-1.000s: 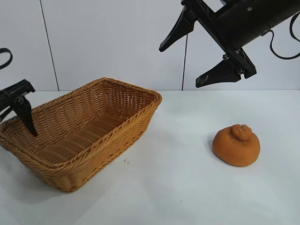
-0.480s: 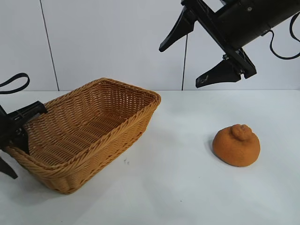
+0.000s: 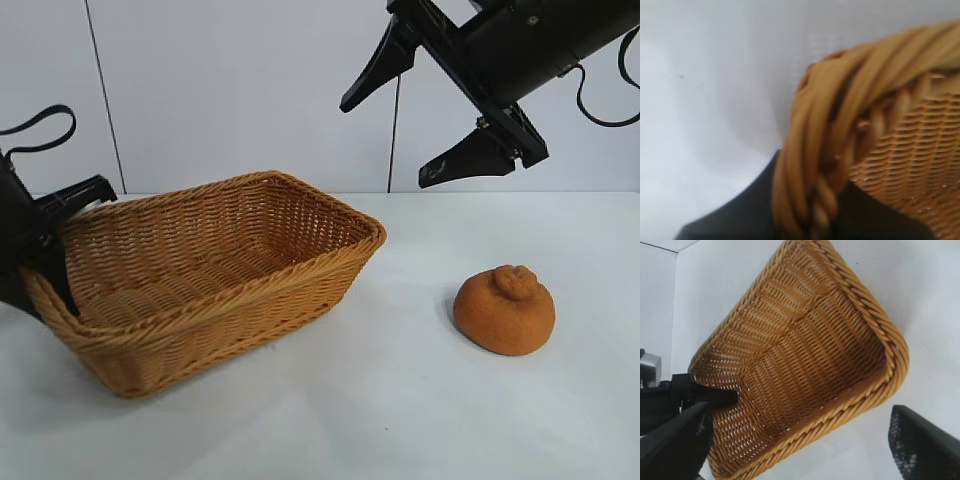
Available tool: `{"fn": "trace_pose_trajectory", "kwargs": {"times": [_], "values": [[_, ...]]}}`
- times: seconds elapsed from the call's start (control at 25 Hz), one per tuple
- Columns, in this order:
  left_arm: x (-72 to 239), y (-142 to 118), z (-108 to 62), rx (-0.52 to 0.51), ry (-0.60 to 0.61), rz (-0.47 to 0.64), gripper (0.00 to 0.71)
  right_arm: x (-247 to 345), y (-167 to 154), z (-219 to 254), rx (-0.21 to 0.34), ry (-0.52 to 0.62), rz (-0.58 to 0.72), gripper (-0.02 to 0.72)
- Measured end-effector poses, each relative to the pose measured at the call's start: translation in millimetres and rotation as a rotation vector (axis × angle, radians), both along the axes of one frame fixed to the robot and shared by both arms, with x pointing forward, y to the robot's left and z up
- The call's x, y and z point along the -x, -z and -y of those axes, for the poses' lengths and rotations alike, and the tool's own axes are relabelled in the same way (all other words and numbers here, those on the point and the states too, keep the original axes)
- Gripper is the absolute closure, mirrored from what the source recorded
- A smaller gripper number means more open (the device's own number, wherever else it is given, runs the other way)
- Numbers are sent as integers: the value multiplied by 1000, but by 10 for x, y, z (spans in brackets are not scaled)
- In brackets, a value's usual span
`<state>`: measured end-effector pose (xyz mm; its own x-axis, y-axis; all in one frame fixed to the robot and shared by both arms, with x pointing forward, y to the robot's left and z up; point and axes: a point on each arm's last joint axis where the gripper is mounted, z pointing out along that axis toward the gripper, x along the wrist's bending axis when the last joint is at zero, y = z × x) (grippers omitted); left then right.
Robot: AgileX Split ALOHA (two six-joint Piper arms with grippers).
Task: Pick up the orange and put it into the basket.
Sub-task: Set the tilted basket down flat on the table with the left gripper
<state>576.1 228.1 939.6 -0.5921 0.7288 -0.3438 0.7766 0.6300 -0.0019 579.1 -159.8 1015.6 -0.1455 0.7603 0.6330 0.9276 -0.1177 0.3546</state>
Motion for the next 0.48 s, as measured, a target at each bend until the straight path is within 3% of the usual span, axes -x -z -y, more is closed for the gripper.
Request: {"fn": "trace_pose_trajectory", "kwargs": {"times": [0.2,0.48], "values": [[-329,-262,69,4,100,79,620,1,0,0,0,-1,-1,52],[-649,-157,157,-18,390,6,620,5,1,-2,-1,-4,-4,52]]}}
